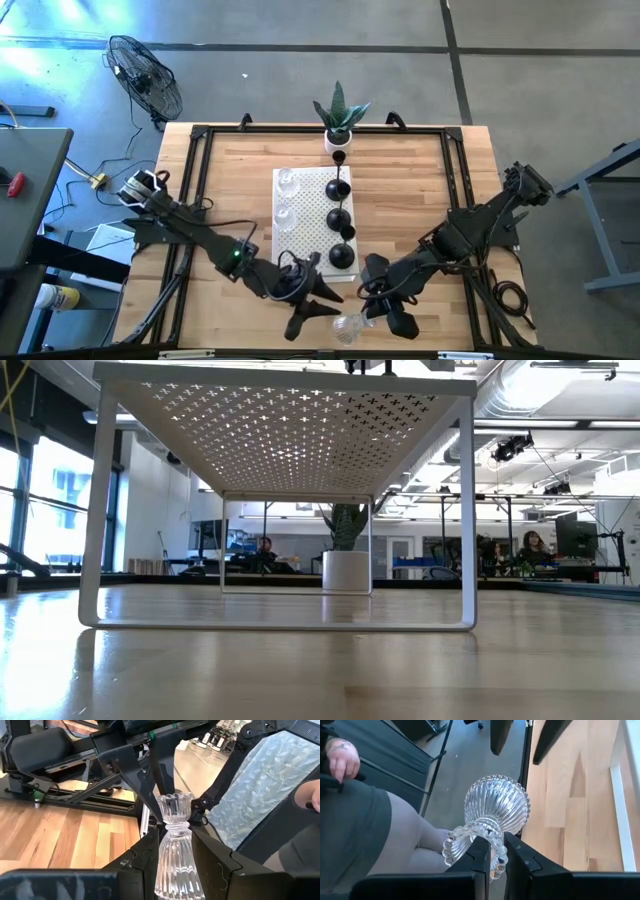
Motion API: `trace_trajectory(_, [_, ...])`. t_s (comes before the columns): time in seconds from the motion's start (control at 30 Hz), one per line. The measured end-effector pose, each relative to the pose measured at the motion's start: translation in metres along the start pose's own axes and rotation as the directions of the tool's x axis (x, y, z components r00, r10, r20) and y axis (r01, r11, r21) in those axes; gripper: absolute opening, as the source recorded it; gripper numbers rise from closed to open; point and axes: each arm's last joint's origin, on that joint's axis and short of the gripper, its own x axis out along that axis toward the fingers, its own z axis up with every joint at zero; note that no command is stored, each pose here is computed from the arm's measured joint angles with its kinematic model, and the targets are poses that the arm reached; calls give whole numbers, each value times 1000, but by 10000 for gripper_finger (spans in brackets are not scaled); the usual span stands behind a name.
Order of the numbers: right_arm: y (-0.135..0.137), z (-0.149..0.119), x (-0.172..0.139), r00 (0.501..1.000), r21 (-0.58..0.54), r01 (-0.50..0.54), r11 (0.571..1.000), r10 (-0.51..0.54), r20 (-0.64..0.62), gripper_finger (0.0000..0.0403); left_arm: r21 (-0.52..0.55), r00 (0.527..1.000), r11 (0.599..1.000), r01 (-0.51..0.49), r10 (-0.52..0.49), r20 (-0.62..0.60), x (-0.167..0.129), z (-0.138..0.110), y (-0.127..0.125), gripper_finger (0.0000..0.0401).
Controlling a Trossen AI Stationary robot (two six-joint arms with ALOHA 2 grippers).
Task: Pick & Place candle stick holders
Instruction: Put the transparent glass candle holder on the shelf aligned with the other transparent glass candle holders
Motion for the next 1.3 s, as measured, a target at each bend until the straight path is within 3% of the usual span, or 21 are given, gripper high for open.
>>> trace_trajectory(0.17, [0,0,0,1000,-8,1,1000,-1,1,36,3,1000,1000,1,-1,-1,-1,-5,-8,115])
trace_trajectory(0.37, [0,0,0,1000,-11,-2,1000,2,-1,29,0,997,999,49,-49,-59,24,-20,-16,115])
trace_trajectory(0.5, [1,-1,0,1000,-7,-12,1000,12,-13,34,-12,988,994,106,-106,-109,37,-14,-15,115])
trace_trajectory(0.67, [0,-1,0,1000,-3,1,1000,-1,-6,35,-49,989,997,63,-69,-130,38,-5,-11,119])
trace_trajectory(1.03, [0,0,0,1000,-4,-1,1000,1,2,40,-102,994,995,15,-26,-108,38,-3,-10,227])
trace_trajectory(1.3, [1,1,0,1000,-9,-8,1000,8,5,32,-102,996,995,-12,3,-84,38,-1,-9,241])
